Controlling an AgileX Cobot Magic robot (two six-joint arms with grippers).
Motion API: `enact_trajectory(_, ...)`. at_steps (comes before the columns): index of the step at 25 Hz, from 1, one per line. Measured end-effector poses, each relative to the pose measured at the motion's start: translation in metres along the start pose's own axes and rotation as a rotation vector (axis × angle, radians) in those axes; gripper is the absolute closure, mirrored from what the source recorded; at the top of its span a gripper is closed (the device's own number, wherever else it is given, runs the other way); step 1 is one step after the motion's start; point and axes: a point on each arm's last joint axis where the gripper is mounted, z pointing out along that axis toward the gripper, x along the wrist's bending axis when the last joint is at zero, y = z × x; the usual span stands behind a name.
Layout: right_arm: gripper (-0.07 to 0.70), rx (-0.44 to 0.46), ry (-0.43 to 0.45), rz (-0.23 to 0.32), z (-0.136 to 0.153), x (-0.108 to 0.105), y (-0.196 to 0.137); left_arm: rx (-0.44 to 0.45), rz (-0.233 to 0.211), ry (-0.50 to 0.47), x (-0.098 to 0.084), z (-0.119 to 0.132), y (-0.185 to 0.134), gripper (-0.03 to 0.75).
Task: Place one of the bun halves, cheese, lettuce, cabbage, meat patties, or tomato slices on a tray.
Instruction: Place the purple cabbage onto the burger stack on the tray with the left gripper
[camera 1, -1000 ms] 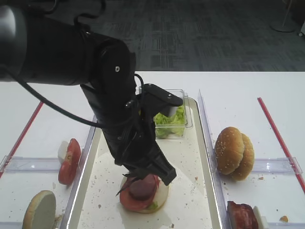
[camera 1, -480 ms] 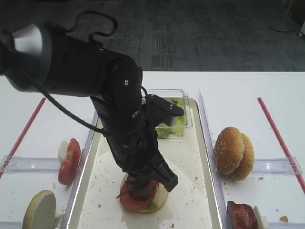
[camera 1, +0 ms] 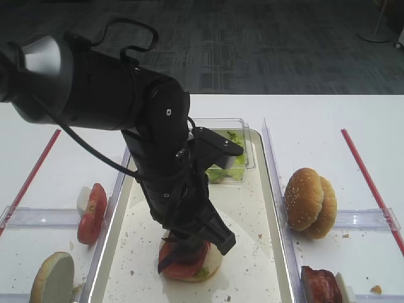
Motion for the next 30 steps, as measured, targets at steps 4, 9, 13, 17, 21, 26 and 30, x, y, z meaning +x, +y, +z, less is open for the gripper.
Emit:
enact_trajectory(4, 0.061, 0.000, 0.000, 0.000, 0.0000, 0.0000, 0.0000, 0.002, -0.002, 0.000, 0.0000, 0.0000, -0.0002, 0.363)
enact_trajectory(9, 0.061, 0.000, 0.000, 0.000, 0.0000, 0.0000, 0.0000, 0.003, -0.004, 0.000, 0.0000, 0.0000, -0.0003, 0.219)
enact_trajectory(13, 0.061, 0.000, 0.000, 0.000, 0.0000, 0.0000, 0.0000, 0.005, -0.004, 0.000, 0.0000, 0.0006, -0.0003, 0.204)
enact_trajectory(17, 0.061, 0.000, 0.000, 0.000, 0.0000, 0.0000, 0.0000, 0.005, -0.005, -0.001, -0.0001, 0.0006, -0.0003, 0.201)
enact_trajectory(21, 0.061, 0.000, 0.000, 0.000, 0.0000, 0.0000, 0.0000, 0.005, -0.015, -0.012, -0.0011, 0.0006, -0.0003, 0.202)
enact_trajectory(26, 0.061, 0.000, 0.000, 0.000, 0.0000, 0.0000, 0.0000, 0.013, -0.022, -0.021, -0.0019, 0.0006, -0.0010, 0.246)
enact_trajectory(30, 0.061, 0.000, 0.000, 0.000, 0.0000, 0.0000, 0.0000, 0.020, -0.021, -0.021, -0.0019, 0.0006, -0.0016, 0.287)
